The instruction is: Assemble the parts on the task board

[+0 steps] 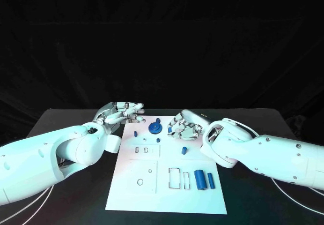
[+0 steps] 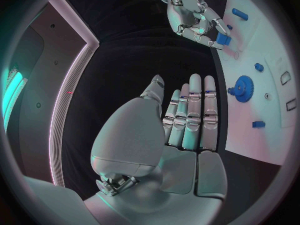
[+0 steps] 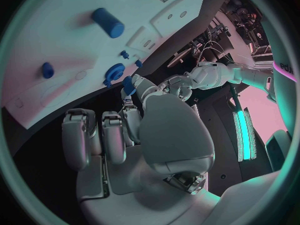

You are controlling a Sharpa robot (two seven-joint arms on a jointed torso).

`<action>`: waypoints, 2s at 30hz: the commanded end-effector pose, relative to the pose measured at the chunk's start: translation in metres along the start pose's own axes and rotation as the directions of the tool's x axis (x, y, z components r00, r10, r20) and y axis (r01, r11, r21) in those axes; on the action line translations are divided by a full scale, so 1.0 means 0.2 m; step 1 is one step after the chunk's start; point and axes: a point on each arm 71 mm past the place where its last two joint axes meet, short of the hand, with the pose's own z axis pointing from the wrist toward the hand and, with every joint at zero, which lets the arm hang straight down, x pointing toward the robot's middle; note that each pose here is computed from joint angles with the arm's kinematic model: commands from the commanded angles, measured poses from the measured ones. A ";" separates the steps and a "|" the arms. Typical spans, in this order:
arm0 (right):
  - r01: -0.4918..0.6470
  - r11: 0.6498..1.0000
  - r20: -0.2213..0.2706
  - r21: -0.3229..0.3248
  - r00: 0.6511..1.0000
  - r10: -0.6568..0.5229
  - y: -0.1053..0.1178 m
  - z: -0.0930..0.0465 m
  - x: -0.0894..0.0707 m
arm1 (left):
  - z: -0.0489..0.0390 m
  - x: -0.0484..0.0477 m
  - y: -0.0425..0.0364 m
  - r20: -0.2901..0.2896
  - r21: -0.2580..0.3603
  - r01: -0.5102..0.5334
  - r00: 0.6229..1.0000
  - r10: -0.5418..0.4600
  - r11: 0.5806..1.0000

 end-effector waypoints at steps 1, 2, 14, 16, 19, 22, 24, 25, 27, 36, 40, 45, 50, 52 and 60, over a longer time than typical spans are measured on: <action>0.095 0.995 -0.027 0.013 0.995 -0.095 0.05 0.02 0.06 | 0.006 0.011 -0.004 -0.015 0.007 0.005 1.000 -0.005 1.000; 0.104 0.995 -0.033 0.006 0.994 -0.104 0.07 0.03 0.08 | 0.007 0.011 -0.003 -0.015 0.007 0.005 1.000 -0.005 1.000; 0.171 0.985 -0.112 -0.027 0.979 -0.173 0.18 0.08 0.27 | 0.018 0.016 0.001 -0.013 0.006 0.005 1.000 -0.005 1.000; 0.175 0.984 -0.118 -0.028 0.977 -0.177 0.19 0.08 0.30 | 0.018 0.016 0.001 -0.013 0.006 0.005 1.000 -0.005 1.000; 0.181 0.983 -0.122 -0.026 0.975 -0.183 0.20 0.09 0.33 | 0.019 0.018 0.001 -0.013 0.006 0.005 1.000 -0.005 1.000; 0.187 0.982 -0.123 -0.024 0.974 -0.189 0.20 0.10 0.35 | 0.019 0.020 0.001 -0.015 0.006 0.005 1.000 -0.005 1.000; 0.190 0.982 -0.123 -0.024 0.974 -0.191 0.20 0.11 0.36 | 0.020 0.021 0.001 -0.016 0.006 0.006 1.000 -0.006 1.000; 0.190 0.981 -0.124 -0.025 0.974 -0.192 0.20 0.11 0.36 | 0.020 0.022 0.001 -0.016 0.006 0.006 1.000 -0.006 1.000; 0.192 0.981 -0.127 -0.028 0.973 -0.194 0.21 0.11 0.37 | 0.020 0.023 0.001 -0.017 0.006 0.006 1.000 -0.006 1.000; 0.202 0.979 -0.137 -0.026 0.969 -0.203 0.20 0.13 0.40 | 0.020 0.024 0.001 -0.018 0.005 0.007 1.000 -0.007 1.000; 0.204 0.979 -0.141 -0.023 0.968 -0.206 0.20 0.14 0.41 | 0.020 0.025 0.001 -0.019 0.004 0.007 1.000 -0.007 1.000; 0.206 0.978 -0.145 -0.020 0.968 -0.207 0.19 0.14 0.41 | 0.020 0.026 0.001 -0.020 0.004 0.007 1.000 -0.007 1.000; 0.205 0.979 -0.146 -0.020 0.968 -0.206 0.19 0.14 0.42 | 0.020 0.025 0.002 -0.019 0.003 0.007 1.000 -0.007 1.000; 0.204 0.979 -0.149 -0.019 0.967 -0.205 0.19 0.14 0.42 | 0.020 0.025 0.002 -0.019 0.003 0.007 1.000 -0.007 1.000; 0.202 0.979 -0.156 -0.013 0.967 -0.202 0.18 0.14 0.42 | 0.018 0.024 0.002 -0.019 0.001 0.007 1.000 -0.007 1.000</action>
